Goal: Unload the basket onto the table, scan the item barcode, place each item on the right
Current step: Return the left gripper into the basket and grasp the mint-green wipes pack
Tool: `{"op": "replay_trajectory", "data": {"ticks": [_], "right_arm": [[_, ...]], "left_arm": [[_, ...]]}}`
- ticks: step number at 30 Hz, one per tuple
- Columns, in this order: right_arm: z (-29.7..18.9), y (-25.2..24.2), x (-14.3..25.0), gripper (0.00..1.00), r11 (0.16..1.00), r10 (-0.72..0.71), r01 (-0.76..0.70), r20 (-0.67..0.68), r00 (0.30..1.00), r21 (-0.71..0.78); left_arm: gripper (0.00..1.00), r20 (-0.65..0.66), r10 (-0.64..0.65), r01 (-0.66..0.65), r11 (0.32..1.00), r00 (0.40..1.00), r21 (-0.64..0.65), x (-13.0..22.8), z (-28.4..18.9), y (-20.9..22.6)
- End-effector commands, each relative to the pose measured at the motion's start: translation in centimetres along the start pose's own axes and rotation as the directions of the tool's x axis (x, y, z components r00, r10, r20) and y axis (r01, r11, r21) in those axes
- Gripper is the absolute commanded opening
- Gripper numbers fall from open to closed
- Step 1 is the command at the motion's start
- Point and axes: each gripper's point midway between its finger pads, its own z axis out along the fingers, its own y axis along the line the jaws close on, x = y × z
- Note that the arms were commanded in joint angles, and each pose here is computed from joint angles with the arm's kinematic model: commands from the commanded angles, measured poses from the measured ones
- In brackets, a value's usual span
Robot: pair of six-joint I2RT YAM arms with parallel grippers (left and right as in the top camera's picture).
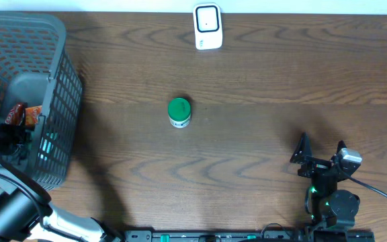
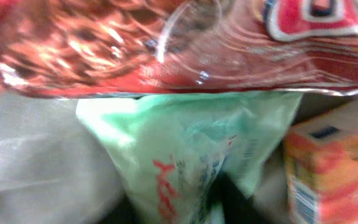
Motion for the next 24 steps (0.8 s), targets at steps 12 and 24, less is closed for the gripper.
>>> {"op": "replay_trajectory", "data": {"ticks": [12, 24], "right_arm": [[0.0, -0.3, 0.1, 0.99, 1.000, 0.008, -0.008, -0.002, 1.000, 0.012], [0.0, -0.3, 0.1, 0.99, 1.000, 0.008, -0.008, -0.002, 1.000, 0.012]], "left_arm": [[0.07, 0.104, -0.004, -0.004, 0.998, 0.995, 0.069, -0.8, -7.5, -2.2], [0.07, 0.469, -0.002, -0.310, 0.748, 0.883, 0.586, 4.2, -31.3, -11.3]]}}
